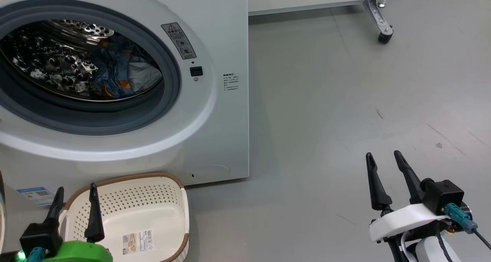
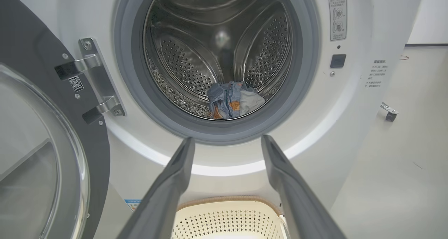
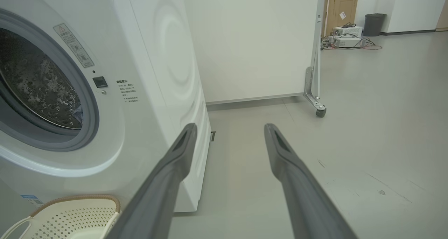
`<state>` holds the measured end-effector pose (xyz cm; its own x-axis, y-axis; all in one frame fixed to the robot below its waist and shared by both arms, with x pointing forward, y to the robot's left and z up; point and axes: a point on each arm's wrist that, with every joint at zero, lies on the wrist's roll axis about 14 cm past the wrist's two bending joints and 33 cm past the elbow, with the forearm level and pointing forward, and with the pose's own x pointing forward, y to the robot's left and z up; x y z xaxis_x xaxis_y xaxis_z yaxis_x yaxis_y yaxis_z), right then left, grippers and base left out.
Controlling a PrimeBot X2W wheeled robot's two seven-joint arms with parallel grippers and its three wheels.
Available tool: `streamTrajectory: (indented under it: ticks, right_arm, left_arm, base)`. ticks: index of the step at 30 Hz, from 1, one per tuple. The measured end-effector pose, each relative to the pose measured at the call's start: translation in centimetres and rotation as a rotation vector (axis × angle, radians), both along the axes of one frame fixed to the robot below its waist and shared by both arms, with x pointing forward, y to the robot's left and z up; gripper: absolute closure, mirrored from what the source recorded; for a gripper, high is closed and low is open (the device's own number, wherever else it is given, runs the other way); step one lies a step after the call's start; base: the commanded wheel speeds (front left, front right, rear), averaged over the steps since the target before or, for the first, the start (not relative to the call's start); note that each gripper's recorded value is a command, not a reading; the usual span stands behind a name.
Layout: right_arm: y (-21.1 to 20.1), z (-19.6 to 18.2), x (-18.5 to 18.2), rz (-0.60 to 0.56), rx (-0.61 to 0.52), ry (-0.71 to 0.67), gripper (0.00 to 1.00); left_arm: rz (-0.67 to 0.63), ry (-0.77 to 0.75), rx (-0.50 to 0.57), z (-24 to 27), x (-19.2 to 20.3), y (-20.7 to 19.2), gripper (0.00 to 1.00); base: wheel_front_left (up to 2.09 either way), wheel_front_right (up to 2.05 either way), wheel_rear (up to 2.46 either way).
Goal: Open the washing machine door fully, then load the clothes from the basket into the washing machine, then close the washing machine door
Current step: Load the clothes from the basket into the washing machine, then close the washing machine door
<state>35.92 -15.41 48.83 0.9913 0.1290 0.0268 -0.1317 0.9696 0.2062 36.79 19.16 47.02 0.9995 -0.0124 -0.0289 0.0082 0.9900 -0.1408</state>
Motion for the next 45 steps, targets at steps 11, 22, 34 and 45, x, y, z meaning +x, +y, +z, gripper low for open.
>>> streamTrajectory:
  ticks: [11, 22, 34, 45]
  right_arm:
    - [0.36, 0.12, -0.20, 0.011, 0.001, -0.004, 0.00]
    - [0.46, -0.18, -0.35, 0.014, 0.002, 0.005, 0.00]
    - [0.59, -0.28, -0.21, 0.016, 0.003, 0.008, 0.00]
    - [0.62, -0.41, -0.09, 0.017, 0.003, 0.012, 0.00]
  left_arm:
    - [0.009, -0.001, 0.007, 0.07, -0.98, 0.31, 0.00]
    - [0.011, -0.010, 0.008, 0.33, -1.09, 0.39, 0.00]
    - [0.011, -0.015, 0.014, 0.49, -1.00, 0.38, 0.00]
    - [0.016, -0.013, 0.014, 0.43, -1.01, 0.49, 0.00]
  base:
    - [0.00, 0.00, 0.00]
    - [0.00, 0.00, 0.00]
    - [0.00, 0.00, 0.00]
    - [0.00, 0.00, 0.00]
